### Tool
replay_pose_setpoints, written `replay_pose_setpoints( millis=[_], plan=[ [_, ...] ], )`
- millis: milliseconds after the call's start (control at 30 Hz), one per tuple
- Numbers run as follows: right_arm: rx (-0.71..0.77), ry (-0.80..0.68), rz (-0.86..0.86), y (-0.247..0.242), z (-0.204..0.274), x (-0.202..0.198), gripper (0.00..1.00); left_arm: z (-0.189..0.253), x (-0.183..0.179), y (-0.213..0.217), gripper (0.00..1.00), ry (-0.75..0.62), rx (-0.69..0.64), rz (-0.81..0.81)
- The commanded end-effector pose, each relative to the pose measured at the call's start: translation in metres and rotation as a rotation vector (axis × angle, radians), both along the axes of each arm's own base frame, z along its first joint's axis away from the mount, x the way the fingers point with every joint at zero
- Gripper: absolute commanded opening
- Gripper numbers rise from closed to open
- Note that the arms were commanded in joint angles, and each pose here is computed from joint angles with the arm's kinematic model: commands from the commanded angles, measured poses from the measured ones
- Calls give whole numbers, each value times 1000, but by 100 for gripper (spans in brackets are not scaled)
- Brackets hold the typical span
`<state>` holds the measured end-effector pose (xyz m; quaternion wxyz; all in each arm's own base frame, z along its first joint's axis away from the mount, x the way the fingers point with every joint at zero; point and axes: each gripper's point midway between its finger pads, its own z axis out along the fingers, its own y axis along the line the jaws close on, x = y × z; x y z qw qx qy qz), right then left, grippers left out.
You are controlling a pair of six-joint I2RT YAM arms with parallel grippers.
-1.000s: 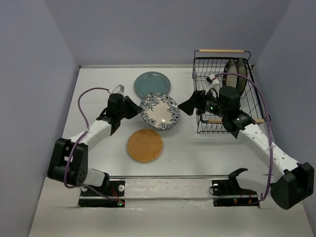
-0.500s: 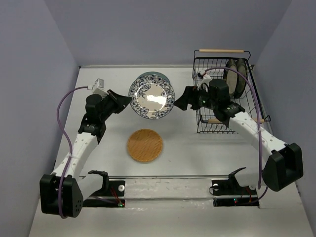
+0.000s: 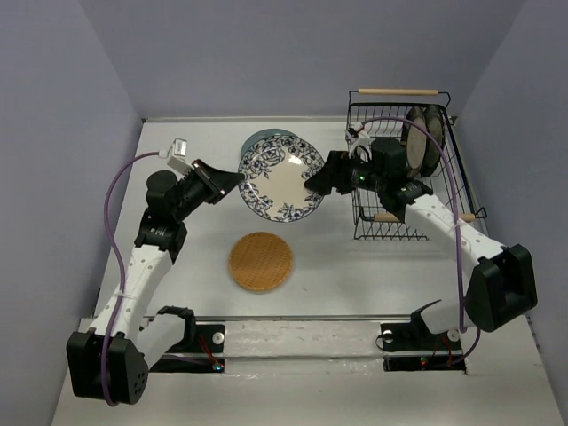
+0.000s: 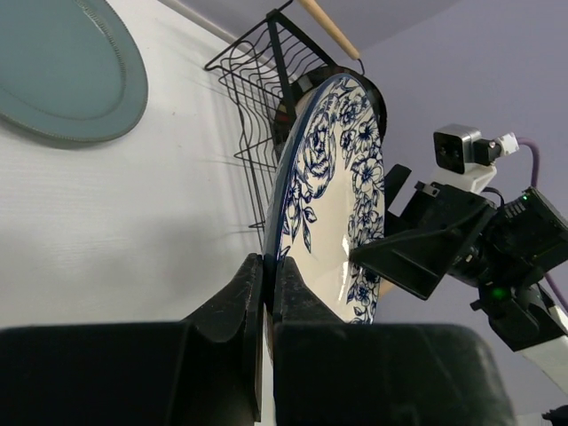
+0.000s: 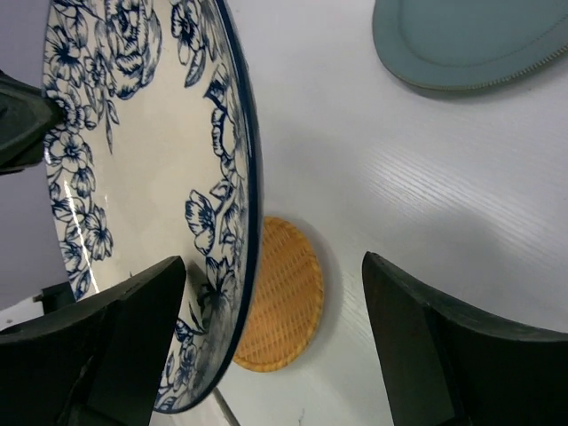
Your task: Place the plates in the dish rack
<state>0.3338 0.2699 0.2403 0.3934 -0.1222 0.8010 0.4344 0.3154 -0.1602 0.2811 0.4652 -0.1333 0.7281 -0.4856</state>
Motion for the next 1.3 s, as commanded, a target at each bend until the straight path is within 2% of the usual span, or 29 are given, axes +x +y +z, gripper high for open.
replay_pose_setpoints(
  millis=[0, 100, 133, 233, 267, 300, 367, 400, 500, 533, 567, 600, 667, 700, 800, 900, 1067, 1267],
  plan=[
    [152, -90, 102, 19, 43, -10, 75, 110, -31, -13, 6, -286, -131, -116],
    [205, -87, 136, 23, 51, -18, 58, 108, -33, -15, 6, -285, -128, -133],
    [230, -92, 152, 24, 58, -21, 40, 105, -34, -16, 6, -279, -126, -142],
    [268, -107, 167, 25, 71, -26, 7, 98, -37, -19, 8, -271, -114, -171],
    [274, -111, 156, 24, 74, -26, 7, 94, -39, -21, 15, -262, -104, -193],
    [282, -133, 140, 21, 84, -28, 7, 92, -39, -21, 32, -276, -76, -199],
    [278, -174, 58, 10, 95, -19, 7, 83, -37, -18, 51, -249, -22, -178],
    [276, -211, -8, -3, 108, -12, 7, 83, -37, -14, 67, -296, 54, -160],
    [236, -265, -118, -28, 131, 1, 7, 72, -35, 1, 84, -261, 178, -83],
    [214, -313, -201, -48, 148, 10, 7, 66, -36, 9, 90, -266, 250, -54],
    [199, -302, -255, -59, 146, 15, 7, 62, -37, 14, 93, -262, 288, -36],
    [169, -373, -303, -72, 167, 20, 7, 56, -38, 19, 99, -256, 322, -17],
    [49, -414, -517, -117, 173, 39, 7, 38, -42, 30, 99, -238, 393, 26],
    [33, -454, -563, -130, 190, 41, 7, 37, -48, 33, 99, -252, 400, 37],
    [-156, -514, -870, -195, 202, 57, 7, 17, -54, 35, 99, -252, 431, 52],
    [-353, -540, -1043, -234, 199, 70, 7, 2, -55, 40, 99, -262, 469, 95],
    [-621, -545, -1163, -272, 192, 90, 7, -19, -57, 39, 99, -242, 513, 84],
    [-777, -510, -1199, -293, 172, 126, 7, -17, -62, 27, 99, -263, 516, 45]
  ],
)
